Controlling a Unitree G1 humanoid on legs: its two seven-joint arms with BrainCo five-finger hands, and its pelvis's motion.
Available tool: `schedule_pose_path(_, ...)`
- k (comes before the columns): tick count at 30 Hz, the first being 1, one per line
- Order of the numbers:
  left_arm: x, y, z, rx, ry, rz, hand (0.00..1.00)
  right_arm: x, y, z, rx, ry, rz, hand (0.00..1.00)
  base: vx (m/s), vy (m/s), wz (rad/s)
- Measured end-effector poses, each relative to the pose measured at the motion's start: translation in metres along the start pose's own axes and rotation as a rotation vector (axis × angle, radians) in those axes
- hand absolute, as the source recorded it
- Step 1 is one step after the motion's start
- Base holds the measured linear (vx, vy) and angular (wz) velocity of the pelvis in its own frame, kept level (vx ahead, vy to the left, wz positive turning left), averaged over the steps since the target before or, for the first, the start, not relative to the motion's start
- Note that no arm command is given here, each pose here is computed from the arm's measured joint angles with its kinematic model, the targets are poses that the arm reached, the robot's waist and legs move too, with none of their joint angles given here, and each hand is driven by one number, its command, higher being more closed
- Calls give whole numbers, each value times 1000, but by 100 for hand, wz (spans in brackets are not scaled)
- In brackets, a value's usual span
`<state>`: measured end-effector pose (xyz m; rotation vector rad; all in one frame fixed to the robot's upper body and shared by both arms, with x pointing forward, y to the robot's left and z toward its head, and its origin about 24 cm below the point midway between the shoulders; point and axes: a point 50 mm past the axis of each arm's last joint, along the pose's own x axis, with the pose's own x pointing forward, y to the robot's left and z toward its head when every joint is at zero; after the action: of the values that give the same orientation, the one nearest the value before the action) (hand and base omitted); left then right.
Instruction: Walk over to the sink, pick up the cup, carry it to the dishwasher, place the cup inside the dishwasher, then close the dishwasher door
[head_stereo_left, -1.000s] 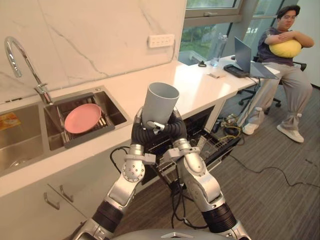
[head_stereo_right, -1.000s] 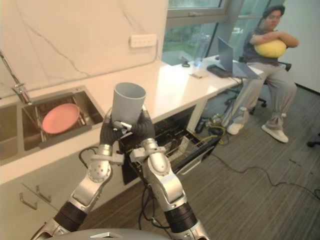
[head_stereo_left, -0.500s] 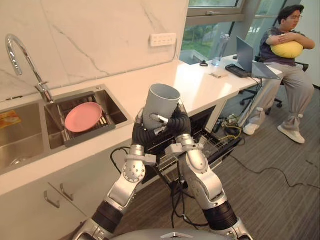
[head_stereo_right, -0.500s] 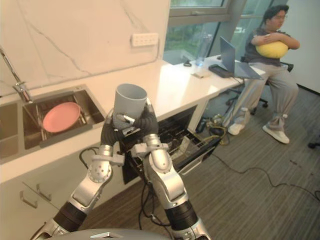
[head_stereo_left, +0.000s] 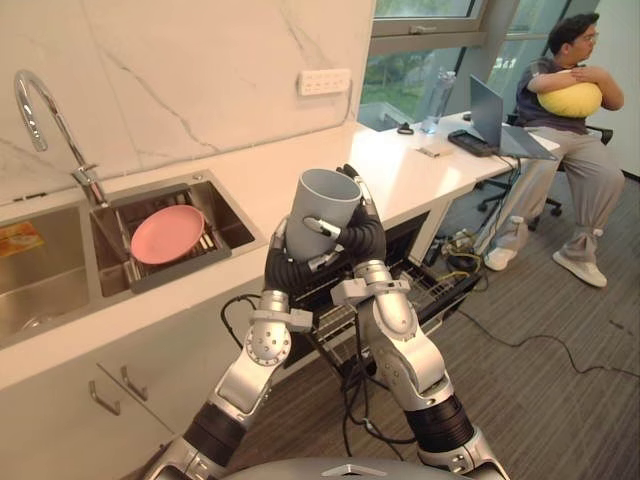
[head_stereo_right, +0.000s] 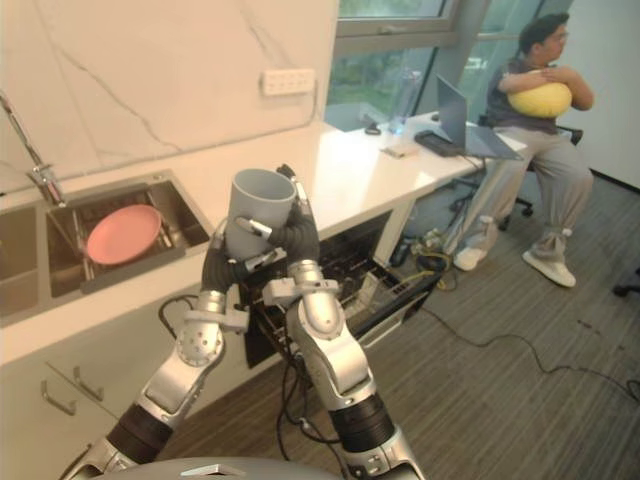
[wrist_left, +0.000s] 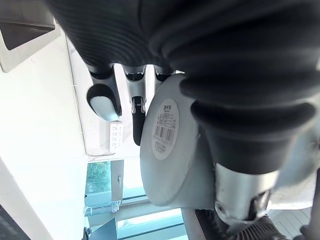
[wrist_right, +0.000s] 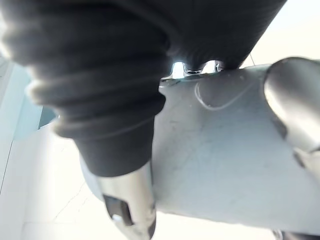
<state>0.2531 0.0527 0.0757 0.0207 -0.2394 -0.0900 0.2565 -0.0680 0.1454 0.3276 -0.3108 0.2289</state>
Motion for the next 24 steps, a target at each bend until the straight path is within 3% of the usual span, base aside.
schedule_pose_path(20,-8,10,5,89,-5,-8,100,-2,5,-6,1,58,42,0,2,-1,3)
schedule_pose_path(21,-9,11,6,87,-6,-5,100,-3,6,-5,3,56,50,100,0,0,0)
schedule_pose_path(24,-9,13,11,86,-25,2,100,-4,9,-1,9,38,63,100,0,0,0)
